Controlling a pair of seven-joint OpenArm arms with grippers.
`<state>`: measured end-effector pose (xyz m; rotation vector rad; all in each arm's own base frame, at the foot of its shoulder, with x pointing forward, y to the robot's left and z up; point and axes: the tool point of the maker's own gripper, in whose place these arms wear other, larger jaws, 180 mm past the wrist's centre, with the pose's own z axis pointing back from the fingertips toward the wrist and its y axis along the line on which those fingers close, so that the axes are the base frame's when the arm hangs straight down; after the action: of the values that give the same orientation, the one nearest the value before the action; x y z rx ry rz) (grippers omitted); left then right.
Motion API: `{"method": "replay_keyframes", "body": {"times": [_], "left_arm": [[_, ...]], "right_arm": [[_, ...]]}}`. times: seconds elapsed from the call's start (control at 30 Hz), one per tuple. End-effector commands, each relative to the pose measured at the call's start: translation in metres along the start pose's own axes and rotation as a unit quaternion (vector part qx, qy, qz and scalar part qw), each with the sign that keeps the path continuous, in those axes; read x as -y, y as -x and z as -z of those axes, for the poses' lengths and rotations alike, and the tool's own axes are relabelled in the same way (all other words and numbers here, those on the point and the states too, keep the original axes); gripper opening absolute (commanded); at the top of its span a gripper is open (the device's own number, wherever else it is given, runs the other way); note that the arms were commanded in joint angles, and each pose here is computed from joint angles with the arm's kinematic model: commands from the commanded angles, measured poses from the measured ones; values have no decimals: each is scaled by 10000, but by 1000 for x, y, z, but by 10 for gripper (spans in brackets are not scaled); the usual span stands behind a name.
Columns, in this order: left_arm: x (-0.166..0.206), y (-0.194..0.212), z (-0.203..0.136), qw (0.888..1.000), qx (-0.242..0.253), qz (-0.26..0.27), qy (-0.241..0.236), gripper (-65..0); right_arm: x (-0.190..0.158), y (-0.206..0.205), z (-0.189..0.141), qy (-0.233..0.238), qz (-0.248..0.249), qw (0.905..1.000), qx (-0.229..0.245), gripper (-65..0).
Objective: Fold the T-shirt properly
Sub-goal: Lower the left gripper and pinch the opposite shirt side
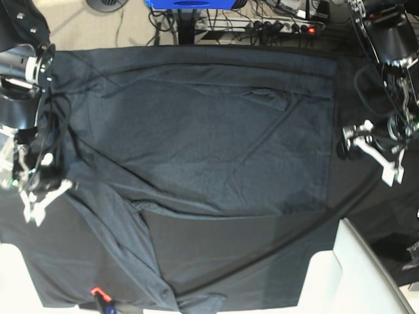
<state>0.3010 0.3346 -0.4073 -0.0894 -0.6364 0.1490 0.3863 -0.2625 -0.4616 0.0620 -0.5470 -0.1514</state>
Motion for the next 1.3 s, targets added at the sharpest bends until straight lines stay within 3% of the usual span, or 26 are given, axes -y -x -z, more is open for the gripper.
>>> {"method": "replay_keyframes", "body": {"times": [0.0,0.17,0.3,0.4,0.53,0.6,0.7,0.83,1.03,1.27], "left_arm": [[-5,-31,-8,9992,370,105,-78,0],[-9,-51,6,9984,270,272,-418,0],[3,-48,38,9996,-146,99,-205,0],[18,-45,58,9997,-143,178,-13,0],[27,-21,78,9988,-471,67,142,-3],[31,-12,82,9982,-572,-15,200,-59],[36,-2,84,9976,-656,-32,239,-216],[43,2,87,9972,-686,-56,308,-362],[41,1,86,9972,-684,-44,284,-650],[27,-1,78,9979,-632,81,132,-650]], "right_arm": [[5,-30,-12,55,-45,9993,374,-647],[2,-35,-18,62,-118,9991,402,-645],[-3,-36,-18,26,-121,9991,407,-645],[-3,-36,-18,26,-123,9991,415,-645],[-1,-37,-19,42,-128,9990,424,-645],[1,-37,-19,52,-126,9990,429,-645],[1,-38,-19,59,-127,9989,437,-645],[1,-38,-19,54,-122,9989,440,-645],[1,-38,-19,54,-122,9989,440,-645],[1,-38,-19,59,-127,9989,437,-645]]}}
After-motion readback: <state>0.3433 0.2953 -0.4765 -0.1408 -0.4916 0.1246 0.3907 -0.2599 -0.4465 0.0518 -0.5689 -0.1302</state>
